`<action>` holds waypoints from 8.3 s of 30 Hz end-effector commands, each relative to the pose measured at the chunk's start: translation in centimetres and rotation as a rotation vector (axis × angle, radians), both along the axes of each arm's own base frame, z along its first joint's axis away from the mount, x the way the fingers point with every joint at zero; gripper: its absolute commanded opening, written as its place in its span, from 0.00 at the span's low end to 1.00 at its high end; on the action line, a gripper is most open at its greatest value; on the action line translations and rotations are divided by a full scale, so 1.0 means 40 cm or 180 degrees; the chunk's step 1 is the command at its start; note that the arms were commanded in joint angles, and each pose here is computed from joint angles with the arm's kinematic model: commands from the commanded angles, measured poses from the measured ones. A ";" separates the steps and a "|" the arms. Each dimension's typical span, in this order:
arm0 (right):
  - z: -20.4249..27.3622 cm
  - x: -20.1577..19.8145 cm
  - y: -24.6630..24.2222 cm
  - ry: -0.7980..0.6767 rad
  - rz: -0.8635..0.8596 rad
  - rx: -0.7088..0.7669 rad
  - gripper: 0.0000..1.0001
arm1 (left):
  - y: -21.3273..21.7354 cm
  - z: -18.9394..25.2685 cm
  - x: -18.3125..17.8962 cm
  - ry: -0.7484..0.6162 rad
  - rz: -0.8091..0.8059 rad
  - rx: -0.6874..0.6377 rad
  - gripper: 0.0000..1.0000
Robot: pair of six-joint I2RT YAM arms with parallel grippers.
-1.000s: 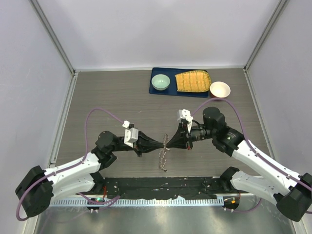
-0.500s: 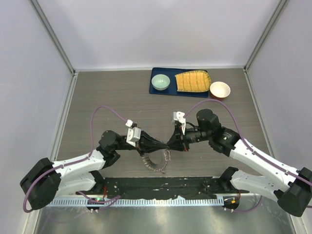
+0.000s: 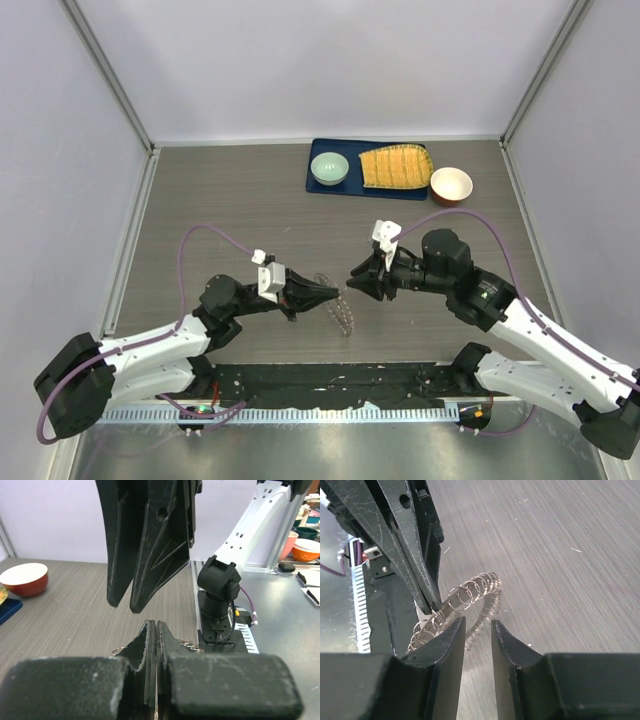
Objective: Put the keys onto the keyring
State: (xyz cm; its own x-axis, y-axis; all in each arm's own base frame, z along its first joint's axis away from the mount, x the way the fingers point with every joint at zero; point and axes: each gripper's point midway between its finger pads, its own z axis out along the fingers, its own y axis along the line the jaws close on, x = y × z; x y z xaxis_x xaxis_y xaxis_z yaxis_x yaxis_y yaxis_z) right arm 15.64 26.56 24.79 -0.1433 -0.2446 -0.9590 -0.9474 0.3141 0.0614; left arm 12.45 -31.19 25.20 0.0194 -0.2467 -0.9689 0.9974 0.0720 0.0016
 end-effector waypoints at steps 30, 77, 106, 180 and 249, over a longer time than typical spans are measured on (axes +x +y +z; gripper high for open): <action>0.019 -0.023 0.050 -0.0284 0.0396 0.0418 0.34 | 0.019 0.091 0.008 -0.0090 0.0145 -0.0493 0.00; -0.076 0.070 -0.069 0.0249 -0.0266 -0.2222 0.01 | 0.048 -0.036 0.076 0.0297 0.0734 0.0445 0.63; -0.065 -0.012 0.017 0.0042 0.0550 -0.1957 0.01 | 0.000 -0.008 0.062 0.0097 0.0409 0.0083 0.49; 0.050 0.059 0.004 -0.0595 -0.0400 -0.0940 0.42 | -0.040 -0.030 0.087 0.0380 0.0360 0.0254 0.00; -0.476 0.085 -0.186 0.2580 -0.2176 -0.0417 0.37 | 0.050 -0.604 0.105 0.2852 0.1813 0.2897 0.52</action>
State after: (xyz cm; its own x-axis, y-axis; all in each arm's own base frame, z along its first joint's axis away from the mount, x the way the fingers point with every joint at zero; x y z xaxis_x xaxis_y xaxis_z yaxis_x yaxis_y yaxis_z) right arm 18.36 17.99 3.65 -0.9091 0.0745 -0.4098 -0.1691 0.8331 0.5266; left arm 17.62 -32.07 2.85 -0.7596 0.2859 -0.5841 0.5658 0.7334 -0.3768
